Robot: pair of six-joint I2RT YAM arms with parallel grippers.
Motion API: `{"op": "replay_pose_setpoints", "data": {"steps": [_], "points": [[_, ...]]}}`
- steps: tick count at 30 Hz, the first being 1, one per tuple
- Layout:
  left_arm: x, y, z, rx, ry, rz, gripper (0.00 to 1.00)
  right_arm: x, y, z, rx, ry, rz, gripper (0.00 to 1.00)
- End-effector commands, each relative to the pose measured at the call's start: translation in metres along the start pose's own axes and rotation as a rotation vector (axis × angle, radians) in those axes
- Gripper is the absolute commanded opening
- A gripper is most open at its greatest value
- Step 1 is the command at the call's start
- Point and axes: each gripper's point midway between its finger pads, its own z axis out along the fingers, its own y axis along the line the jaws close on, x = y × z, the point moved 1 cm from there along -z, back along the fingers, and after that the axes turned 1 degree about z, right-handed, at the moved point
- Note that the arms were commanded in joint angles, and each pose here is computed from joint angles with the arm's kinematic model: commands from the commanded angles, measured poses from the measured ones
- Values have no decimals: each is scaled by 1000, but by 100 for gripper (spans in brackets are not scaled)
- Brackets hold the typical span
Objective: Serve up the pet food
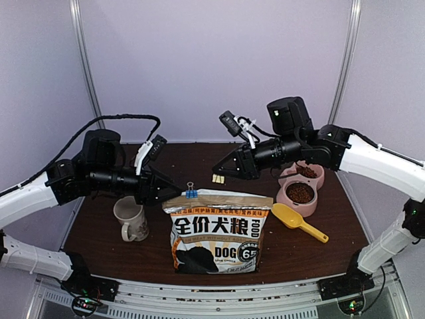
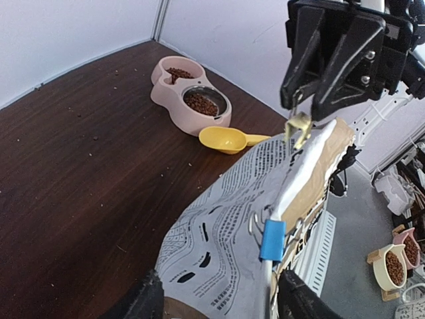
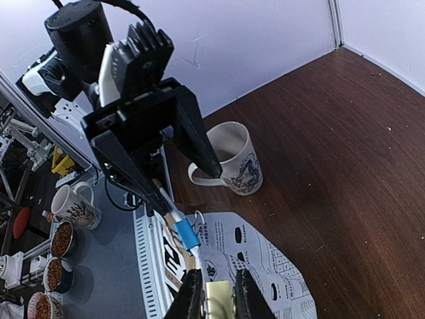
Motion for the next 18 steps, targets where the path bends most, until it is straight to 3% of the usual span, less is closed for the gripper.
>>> {"op": "replay_pose_setpoints", "data": {"steps": [1,6,18], "points": [[-2,-5,-6,32,-23,35,57,-7,-1,11,27,6,-49,0],[2,-7,-6,48,-20,27,48,-6,6,21,-3,19,-45,0],[-1,-15,-11,86,-48,26,54,-10,18,24,-56,-4,-19,0]]}}
